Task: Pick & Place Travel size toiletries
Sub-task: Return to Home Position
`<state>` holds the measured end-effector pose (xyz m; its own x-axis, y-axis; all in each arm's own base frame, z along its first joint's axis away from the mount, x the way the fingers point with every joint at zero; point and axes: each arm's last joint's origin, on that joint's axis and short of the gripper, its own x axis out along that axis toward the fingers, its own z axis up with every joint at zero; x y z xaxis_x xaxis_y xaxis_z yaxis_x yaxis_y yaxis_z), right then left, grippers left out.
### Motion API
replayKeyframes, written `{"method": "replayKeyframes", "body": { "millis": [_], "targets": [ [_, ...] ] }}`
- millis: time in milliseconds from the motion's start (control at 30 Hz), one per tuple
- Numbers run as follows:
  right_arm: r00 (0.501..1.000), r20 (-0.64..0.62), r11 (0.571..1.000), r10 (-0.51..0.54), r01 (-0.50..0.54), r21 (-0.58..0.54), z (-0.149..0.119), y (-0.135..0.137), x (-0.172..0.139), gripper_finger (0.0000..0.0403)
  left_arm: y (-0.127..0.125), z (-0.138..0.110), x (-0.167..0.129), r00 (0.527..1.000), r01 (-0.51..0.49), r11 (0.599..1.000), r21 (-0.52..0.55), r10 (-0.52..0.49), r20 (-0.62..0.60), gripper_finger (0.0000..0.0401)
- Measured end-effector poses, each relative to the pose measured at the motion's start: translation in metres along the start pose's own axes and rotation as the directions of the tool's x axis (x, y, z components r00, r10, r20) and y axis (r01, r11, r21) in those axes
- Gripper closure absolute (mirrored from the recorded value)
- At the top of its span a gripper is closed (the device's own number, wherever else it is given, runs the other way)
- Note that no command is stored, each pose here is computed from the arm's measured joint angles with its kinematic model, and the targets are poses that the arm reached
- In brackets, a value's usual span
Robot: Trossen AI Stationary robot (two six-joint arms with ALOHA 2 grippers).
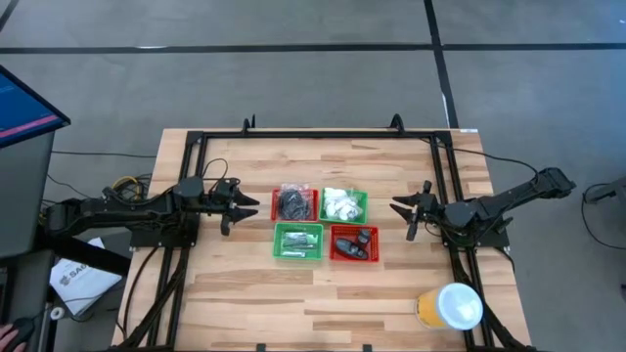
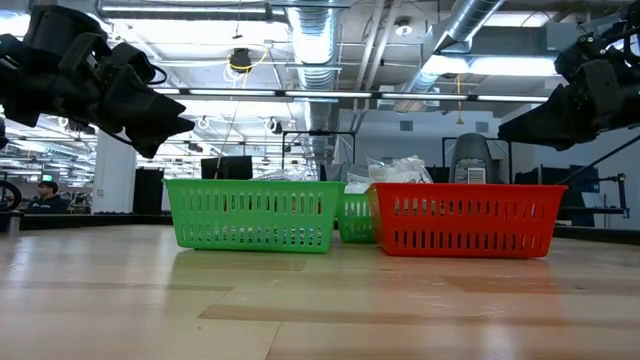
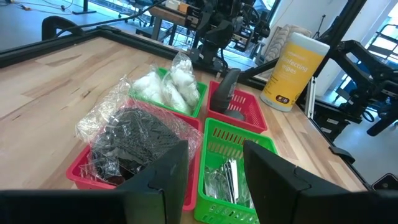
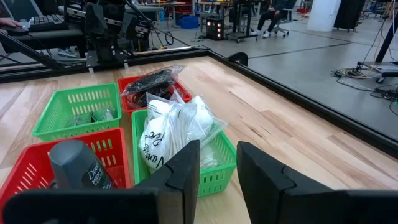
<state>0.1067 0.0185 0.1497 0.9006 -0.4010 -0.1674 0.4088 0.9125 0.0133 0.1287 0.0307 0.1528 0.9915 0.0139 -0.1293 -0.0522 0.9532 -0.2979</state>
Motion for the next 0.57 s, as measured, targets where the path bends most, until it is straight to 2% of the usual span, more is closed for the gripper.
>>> {"method": "replayKeyframes", "body": {
  "millis": [567],
  "targets": [
    [1.000,0.000,1.000,0.000,0.000,0.000,0.0000,0.0000,0.0000,0.0306,-0.0001,0.0005,0.0000,1.000,0.002,1.000,0.002,-0.002,0.005,0.0256]
  ]
}}
